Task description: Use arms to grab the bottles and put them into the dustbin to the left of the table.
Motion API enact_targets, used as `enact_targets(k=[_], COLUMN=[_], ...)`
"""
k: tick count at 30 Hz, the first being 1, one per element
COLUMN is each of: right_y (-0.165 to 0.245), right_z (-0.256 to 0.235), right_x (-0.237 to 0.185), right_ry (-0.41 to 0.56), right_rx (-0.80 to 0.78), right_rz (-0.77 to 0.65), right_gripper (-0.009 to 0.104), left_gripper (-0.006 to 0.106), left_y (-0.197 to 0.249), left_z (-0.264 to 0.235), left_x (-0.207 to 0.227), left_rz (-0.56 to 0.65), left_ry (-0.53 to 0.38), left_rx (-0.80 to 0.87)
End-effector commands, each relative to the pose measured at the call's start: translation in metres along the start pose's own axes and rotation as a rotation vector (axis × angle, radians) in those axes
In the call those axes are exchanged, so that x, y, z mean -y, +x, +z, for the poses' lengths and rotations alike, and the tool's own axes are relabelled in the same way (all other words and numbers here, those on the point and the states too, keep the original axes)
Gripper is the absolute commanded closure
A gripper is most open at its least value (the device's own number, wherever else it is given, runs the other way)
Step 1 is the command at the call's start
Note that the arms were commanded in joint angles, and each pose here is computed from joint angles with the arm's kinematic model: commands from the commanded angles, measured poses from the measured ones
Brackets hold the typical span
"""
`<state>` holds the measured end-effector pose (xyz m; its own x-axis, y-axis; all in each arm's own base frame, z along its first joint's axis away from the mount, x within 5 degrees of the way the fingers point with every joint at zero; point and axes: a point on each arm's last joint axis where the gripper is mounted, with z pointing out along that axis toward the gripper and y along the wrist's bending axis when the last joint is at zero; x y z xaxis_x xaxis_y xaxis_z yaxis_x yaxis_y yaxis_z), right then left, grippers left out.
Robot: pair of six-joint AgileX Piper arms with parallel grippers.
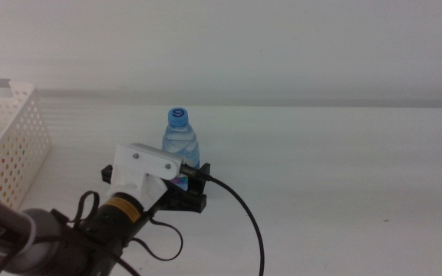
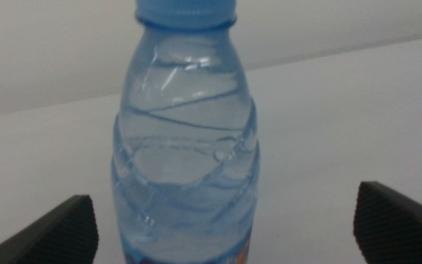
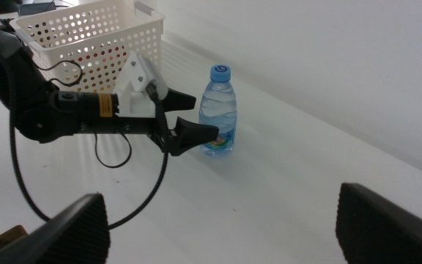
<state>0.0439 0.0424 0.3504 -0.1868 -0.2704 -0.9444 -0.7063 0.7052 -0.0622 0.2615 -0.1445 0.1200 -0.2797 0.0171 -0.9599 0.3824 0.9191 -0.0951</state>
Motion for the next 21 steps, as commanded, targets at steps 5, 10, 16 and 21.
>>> enact_targets(k=[5, 10, 16, 21], right_y=[0.0, 0.0, 0.0, 0.0], right_z=[0.0, 0.0, 0.0, 0.0], right_x=[0.0, 0.0, 0.0, 0.0], right_ry=[0.001, 0.001, 0.001, 0.001], right_rx=[0.007, 0.007, 0.007, 0.007], right_rz=[-0.01, -0.01, -0.01, -0.01], right_gripper=[0.013, 0.013, 0.013, 0.013], left_gripper=[0.007, 0.007, 0.007, 0.007], left_y=[-0.001, -0.002, 0.001, 0.004], left_z=[0.014, 0.023, 0.035, 0.044], left_x=[-0.001, 0.0, 0.001, 0.001], left_rz=[-0.009, -0.016, -0.019, -0.021], left_ry=[-0.018, -0.024, -0.028, -0.031], left_rx=[-0.007, 0.003, 0.001, 0.003])
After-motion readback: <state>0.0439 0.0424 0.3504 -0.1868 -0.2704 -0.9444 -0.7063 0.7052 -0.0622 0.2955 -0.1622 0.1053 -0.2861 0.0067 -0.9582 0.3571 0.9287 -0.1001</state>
